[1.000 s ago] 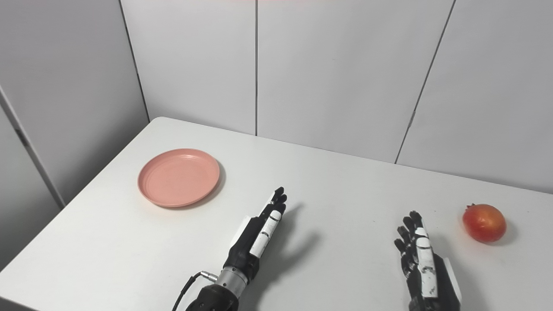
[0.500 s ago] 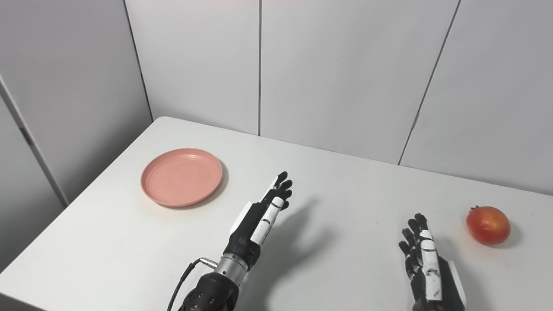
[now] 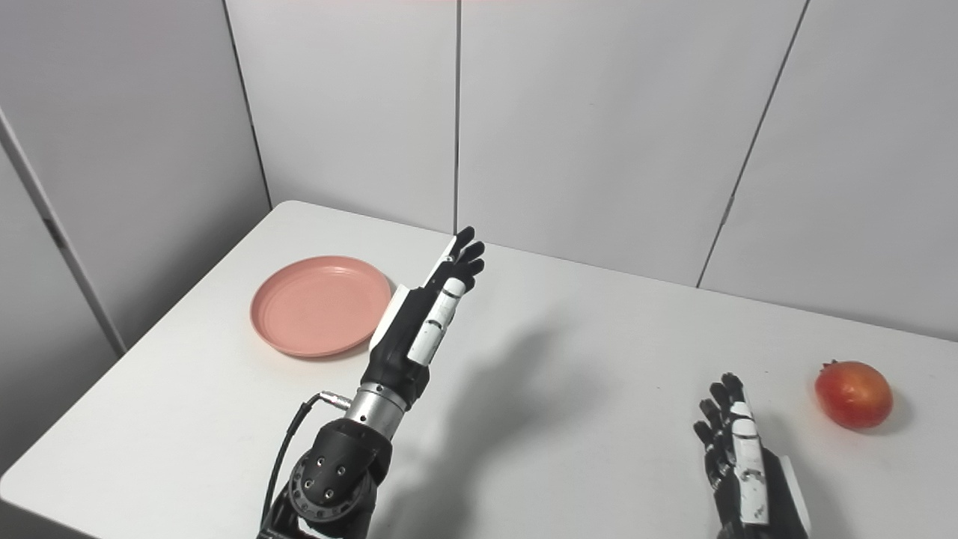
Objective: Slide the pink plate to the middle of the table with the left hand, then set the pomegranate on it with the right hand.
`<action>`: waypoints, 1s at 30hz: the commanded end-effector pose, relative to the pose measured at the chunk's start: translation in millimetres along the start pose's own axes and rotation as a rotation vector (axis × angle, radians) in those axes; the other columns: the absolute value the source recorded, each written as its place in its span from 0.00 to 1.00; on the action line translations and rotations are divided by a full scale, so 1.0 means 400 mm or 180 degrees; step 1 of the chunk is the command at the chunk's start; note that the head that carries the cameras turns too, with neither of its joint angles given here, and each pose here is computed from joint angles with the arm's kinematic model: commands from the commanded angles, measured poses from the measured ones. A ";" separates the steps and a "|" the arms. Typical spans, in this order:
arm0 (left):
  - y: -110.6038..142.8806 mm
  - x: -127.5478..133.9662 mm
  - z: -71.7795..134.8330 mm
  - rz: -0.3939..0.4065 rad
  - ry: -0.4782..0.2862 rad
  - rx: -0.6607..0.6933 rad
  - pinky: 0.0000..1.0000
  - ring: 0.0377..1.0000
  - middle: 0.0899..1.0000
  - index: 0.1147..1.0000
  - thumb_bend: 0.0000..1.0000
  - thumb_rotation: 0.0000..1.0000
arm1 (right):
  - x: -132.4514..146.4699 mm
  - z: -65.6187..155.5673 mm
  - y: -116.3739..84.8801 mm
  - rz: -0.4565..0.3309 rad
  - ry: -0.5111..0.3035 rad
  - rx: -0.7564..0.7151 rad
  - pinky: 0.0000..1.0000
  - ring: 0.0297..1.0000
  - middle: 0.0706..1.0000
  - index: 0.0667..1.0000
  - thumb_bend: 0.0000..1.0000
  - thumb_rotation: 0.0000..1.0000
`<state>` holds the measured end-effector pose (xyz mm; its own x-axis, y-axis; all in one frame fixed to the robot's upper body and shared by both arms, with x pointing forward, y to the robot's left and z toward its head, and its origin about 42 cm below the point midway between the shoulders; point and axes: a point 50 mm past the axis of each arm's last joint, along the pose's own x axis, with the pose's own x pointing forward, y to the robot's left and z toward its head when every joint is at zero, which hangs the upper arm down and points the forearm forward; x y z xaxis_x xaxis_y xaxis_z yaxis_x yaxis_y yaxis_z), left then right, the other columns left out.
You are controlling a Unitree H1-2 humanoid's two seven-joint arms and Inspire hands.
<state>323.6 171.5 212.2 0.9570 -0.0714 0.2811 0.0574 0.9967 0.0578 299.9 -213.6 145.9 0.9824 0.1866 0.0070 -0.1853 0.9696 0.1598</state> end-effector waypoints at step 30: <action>0.279 0.121 0.077 0.0706 -0.0350 0.0147 1.00 0.98 0.99 0.99 0.46 1.00 | 0.020 0.043 0.015 0.0081 -0.0236 -0.0059 1.00 1.00 1.00 1.00 0.12 1.00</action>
<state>361.1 272.8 241.6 0.9349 0.1402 0.3261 -0.1572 0.9872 0.0263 299.9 -211.6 146.0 0.9821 0.1881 0.0045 -0.1868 0.9720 0.1425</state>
